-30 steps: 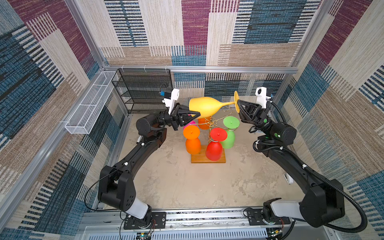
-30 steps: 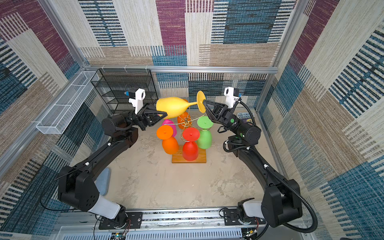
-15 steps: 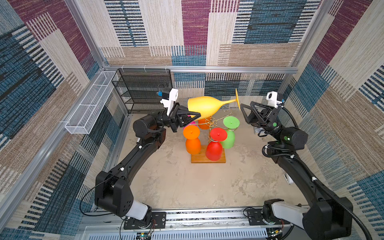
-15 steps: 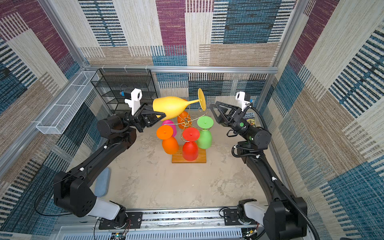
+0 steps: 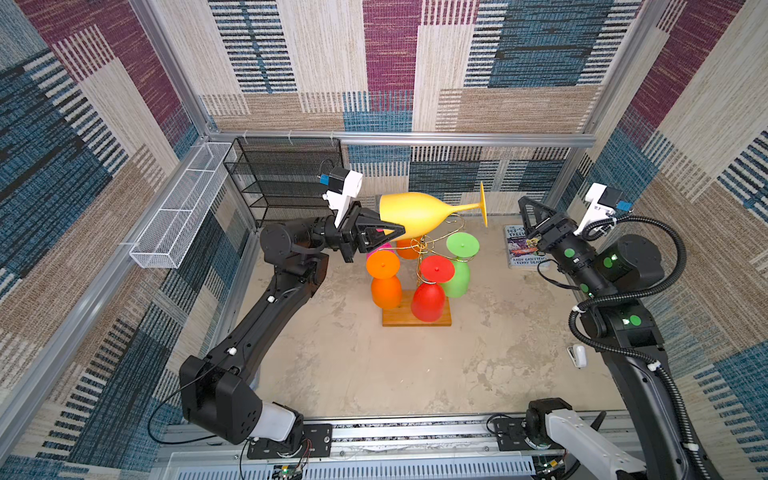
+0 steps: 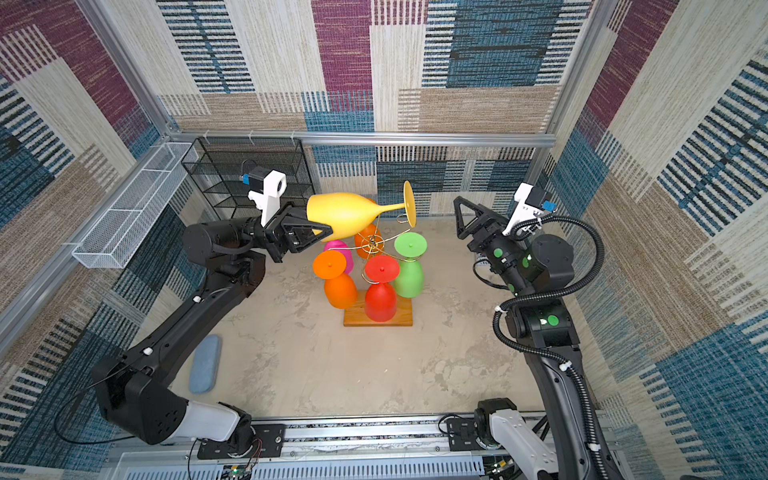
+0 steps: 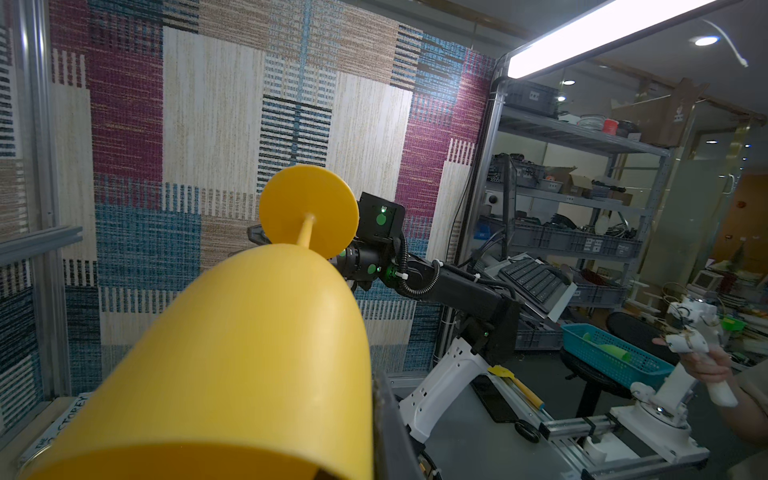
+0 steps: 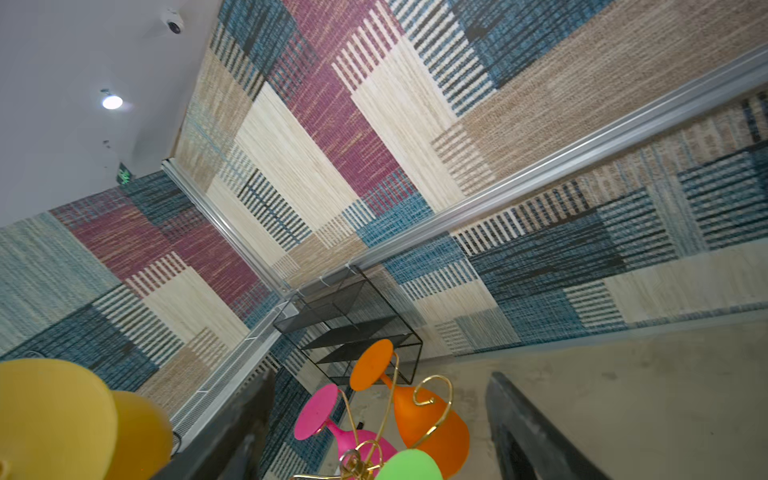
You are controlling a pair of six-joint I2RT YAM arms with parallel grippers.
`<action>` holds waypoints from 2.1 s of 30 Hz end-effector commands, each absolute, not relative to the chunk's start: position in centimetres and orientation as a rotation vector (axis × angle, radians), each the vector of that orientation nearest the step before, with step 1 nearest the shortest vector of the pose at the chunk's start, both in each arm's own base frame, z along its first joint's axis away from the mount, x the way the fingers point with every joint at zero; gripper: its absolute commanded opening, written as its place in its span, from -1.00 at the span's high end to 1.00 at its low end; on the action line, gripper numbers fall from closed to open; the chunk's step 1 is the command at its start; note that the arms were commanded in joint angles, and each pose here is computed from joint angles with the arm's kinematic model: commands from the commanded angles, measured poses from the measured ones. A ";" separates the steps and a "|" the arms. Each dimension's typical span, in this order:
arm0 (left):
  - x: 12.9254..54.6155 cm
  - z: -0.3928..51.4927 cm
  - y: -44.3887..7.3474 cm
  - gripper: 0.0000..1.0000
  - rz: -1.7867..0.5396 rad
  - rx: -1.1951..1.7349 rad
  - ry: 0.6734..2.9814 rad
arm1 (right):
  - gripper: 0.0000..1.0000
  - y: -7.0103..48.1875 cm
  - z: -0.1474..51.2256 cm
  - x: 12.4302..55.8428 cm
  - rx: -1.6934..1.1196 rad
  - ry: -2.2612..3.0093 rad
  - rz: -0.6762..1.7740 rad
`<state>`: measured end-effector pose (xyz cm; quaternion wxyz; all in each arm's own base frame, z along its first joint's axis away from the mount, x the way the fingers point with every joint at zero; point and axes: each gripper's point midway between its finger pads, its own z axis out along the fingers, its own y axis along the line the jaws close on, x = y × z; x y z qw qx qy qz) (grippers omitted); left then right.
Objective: Take the wine glass off the wine glass rack
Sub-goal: 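Open the right gripper and draw it back while the left gripper holds, then lower the yellow glass upright onto the table with the left gripper and release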
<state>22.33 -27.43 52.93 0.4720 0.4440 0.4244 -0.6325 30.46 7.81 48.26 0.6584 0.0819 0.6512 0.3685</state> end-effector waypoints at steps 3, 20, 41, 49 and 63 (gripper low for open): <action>23.8 49.9 -29.3 1.00 -1.273 1.093 1.250 | -0.62 7.0 46.2 31.3 0.189 1.537 0.720; 14.8 37.6 -31.5 1.00 -0.570 1.545 1.718 | -0.73 2.4 41.9 33.0 0.314 1.636 0.374; 12.3 17.2 -32.2 1.00 0.016 2.049 2.238 | -0.76 3.6 38.2 35.0 0.305 1.716 0.432; 11.7 15.9 -32.2 1.00 0.000 2.082 2.279 | -0.76 4.1 37.6 35.4 0.298 1.733 0.457; 11.8 15.1 -31.7 0.64 0.077 2.105 2.337 | -0.76 4.6 37.1 35.9 0.284 1.749 0.482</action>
